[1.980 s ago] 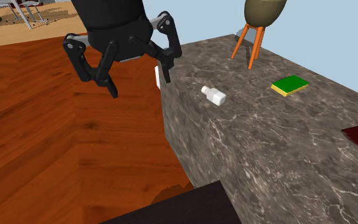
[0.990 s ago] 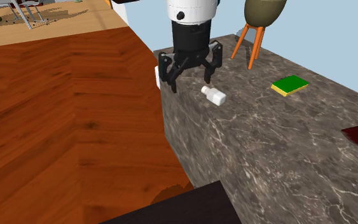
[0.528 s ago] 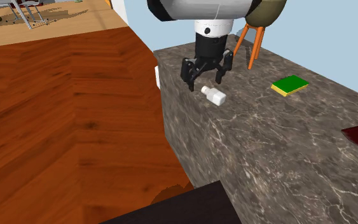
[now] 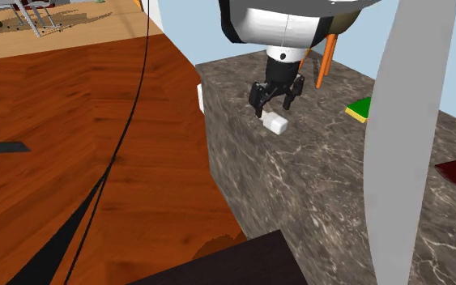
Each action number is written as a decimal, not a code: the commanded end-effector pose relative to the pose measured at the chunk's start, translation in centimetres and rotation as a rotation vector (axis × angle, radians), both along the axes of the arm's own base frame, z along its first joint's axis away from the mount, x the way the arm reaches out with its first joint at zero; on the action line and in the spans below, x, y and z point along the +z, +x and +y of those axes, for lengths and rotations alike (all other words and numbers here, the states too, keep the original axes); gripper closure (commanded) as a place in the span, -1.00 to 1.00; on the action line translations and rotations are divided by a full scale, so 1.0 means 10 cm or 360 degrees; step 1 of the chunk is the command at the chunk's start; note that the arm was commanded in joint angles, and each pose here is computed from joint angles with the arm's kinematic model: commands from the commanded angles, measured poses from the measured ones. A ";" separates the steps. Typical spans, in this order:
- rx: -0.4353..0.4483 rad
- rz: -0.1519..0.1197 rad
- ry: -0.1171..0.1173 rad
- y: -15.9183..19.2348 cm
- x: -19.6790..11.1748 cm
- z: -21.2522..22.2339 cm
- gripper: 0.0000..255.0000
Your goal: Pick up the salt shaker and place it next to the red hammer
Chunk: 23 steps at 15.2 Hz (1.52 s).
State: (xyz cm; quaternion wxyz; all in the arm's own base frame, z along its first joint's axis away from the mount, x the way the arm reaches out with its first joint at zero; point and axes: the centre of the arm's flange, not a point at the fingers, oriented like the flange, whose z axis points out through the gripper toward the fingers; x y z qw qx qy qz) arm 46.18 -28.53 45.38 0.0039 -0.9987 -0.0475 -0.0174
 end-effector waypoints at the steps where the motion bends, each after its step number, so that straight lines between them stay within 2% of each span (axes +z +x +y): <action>1: 0.0005 -0.0001 0.0002 0.05 -0.12 -0.03 -1.00; 7: 0.0005 -0.0001 0.0002 0.06 -0.41 -0.02 -1.00; 14: 0.0005 -0.0001 0.0002 0.06 -0.41 -0.02 -1.00; 15: 0.0005 -0.0001 0.0002 0.06 -0.41 -0.02 1.00; 23: 0.0005 -0.0001 0.0002 0.06 -0.41 -0.02 1.00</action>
